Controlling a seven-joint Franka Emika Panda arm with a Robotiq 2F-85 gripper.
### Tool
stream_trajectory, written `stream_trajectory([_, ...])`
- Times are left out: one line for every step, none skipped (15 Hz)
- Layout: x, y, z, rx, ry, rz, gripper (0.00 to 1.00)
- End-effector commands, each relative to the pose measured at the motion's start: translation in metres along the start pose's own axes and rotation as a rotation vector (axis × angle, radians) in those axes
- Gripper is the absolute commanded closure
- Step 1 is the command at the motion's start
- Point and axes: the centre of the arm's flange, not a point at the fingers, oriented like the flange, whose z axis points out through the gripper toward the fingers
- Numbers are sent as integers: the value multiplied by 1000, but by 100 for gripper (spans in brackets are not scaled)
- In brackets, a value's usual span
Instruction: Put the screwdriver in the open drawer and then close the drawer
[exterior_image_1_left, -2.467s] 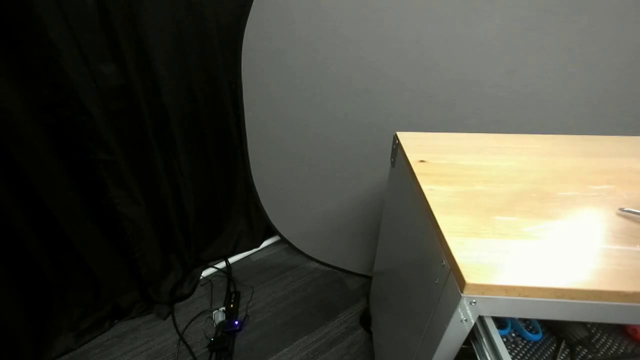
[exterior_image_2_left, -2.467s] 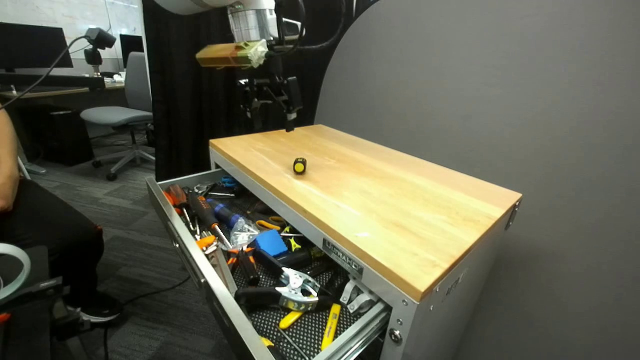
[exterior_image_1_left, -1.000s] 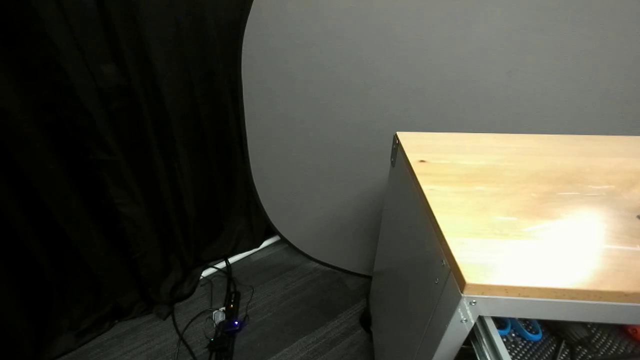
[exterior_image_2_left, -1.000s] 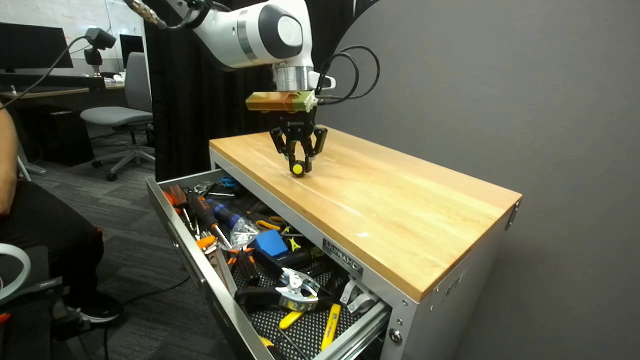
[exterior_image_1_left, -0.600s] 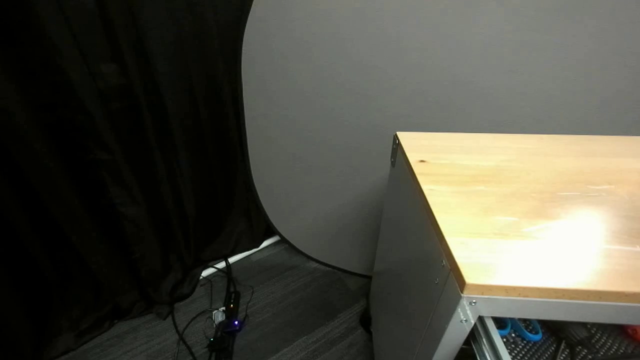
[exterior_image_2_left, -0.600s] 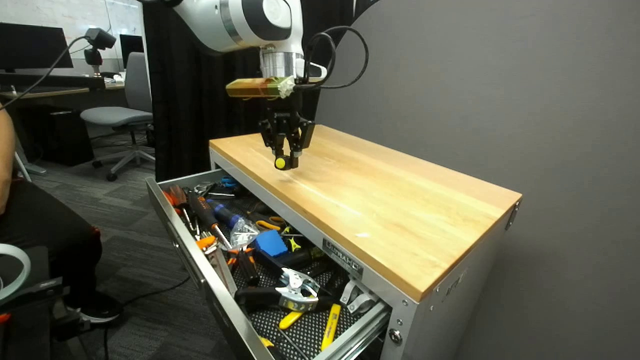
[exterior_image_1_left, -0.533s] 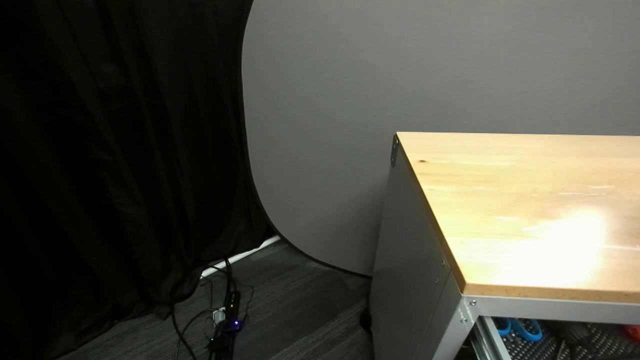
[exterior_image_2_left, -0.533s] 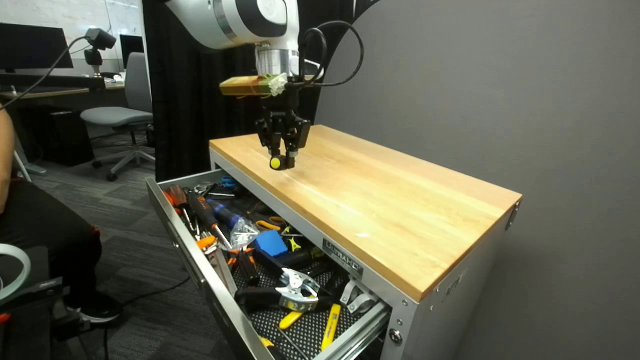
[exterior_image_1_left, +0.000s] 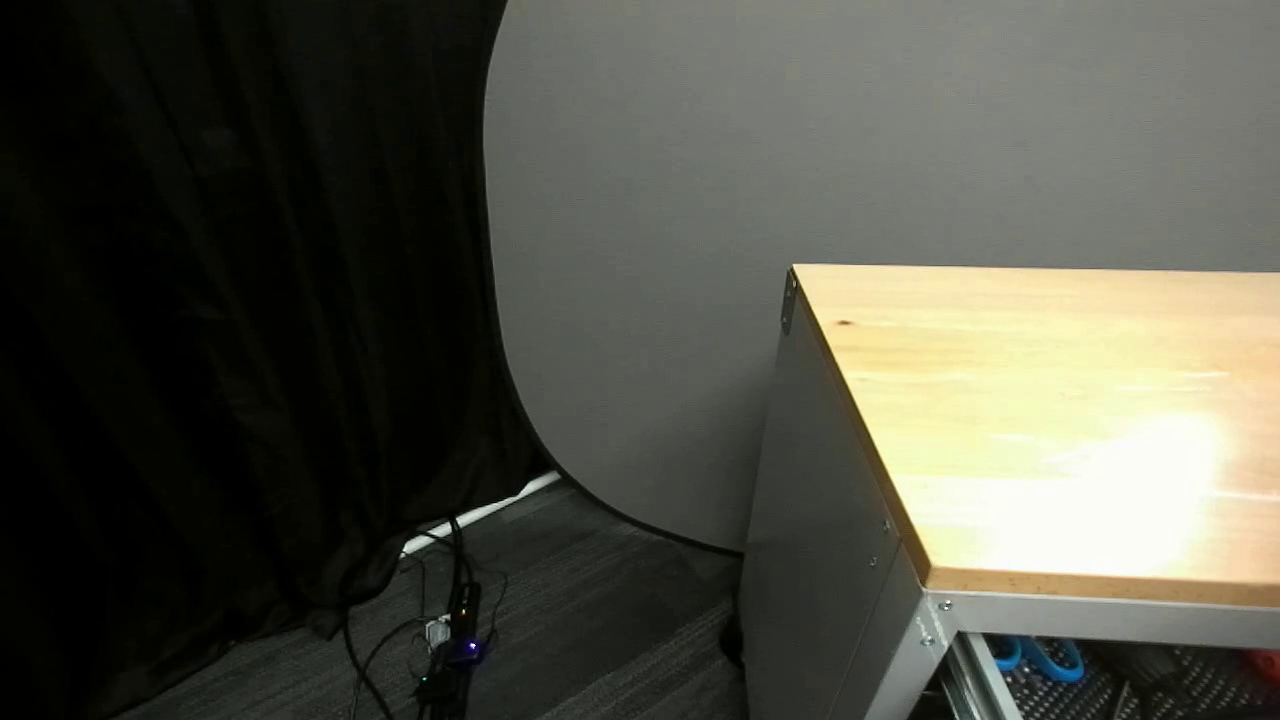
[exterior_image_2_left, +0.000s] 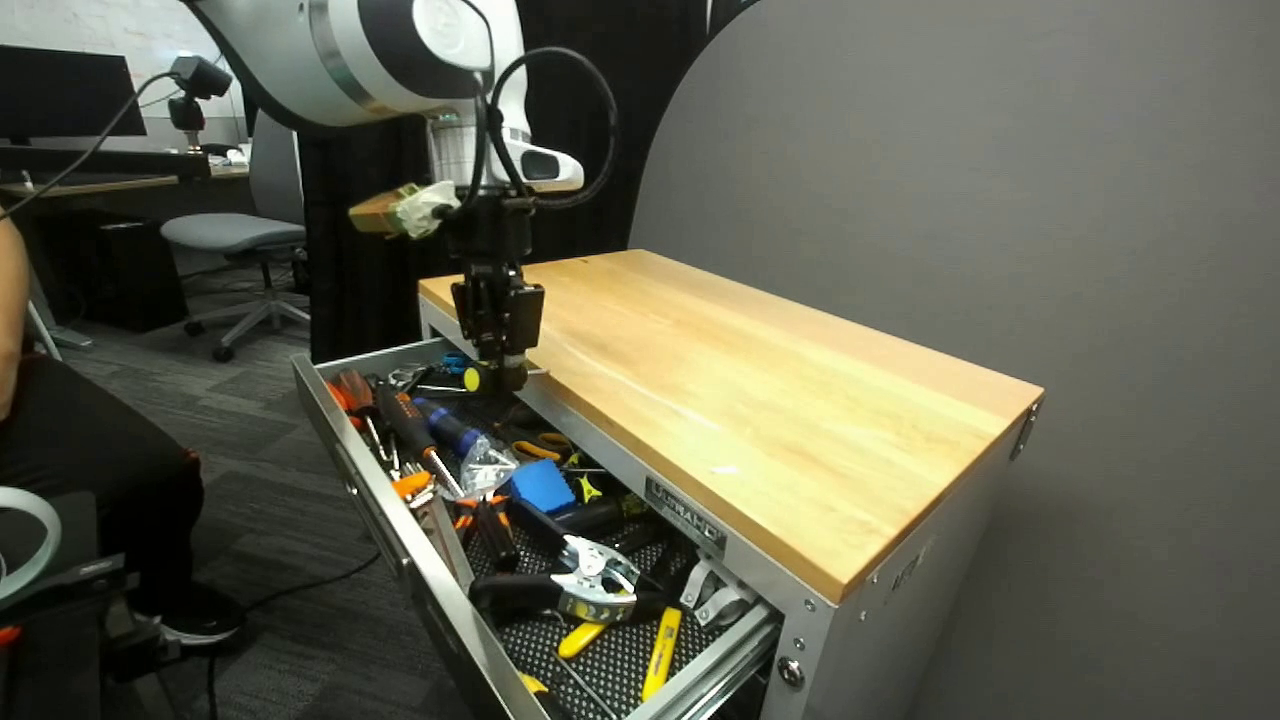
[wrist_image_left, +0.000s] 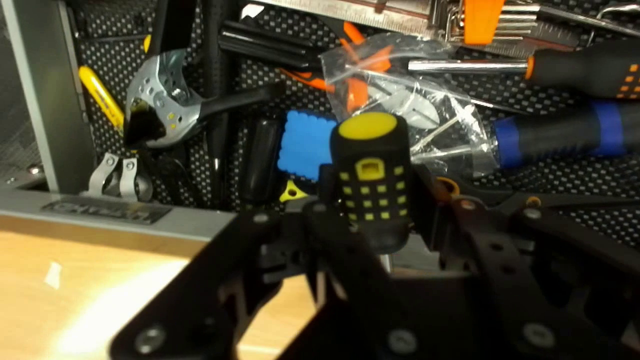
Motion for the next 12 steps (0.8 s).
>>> stream_trajectory([-29,-6,11,4,50,40,82])
stream_trajectory([-31,-9,15,10,50,42,82])
stream_trajectory([-33,-10,18,21,47,44,37])
stream_trajectory([-35,-10,20,21,47,48,36])
stream_trajectory([-38,-7,21,14,44,50,31])
stream_trajectory([-41,-4,22,15,39,53,22])
stream_trajectory([-45,3,22,22,27,60,15])
stream_trajectory([-49,10,22,29,16,72,6])
stream_trajectory([-55,19,22,27,8,89,1])
stream_trajectory([-60,27,22,22,1,103,0])
stream_trajectory([-67,36,23,14,-9,121,0])
stream_trajectory([-74,45,24,11,-20,139,0])
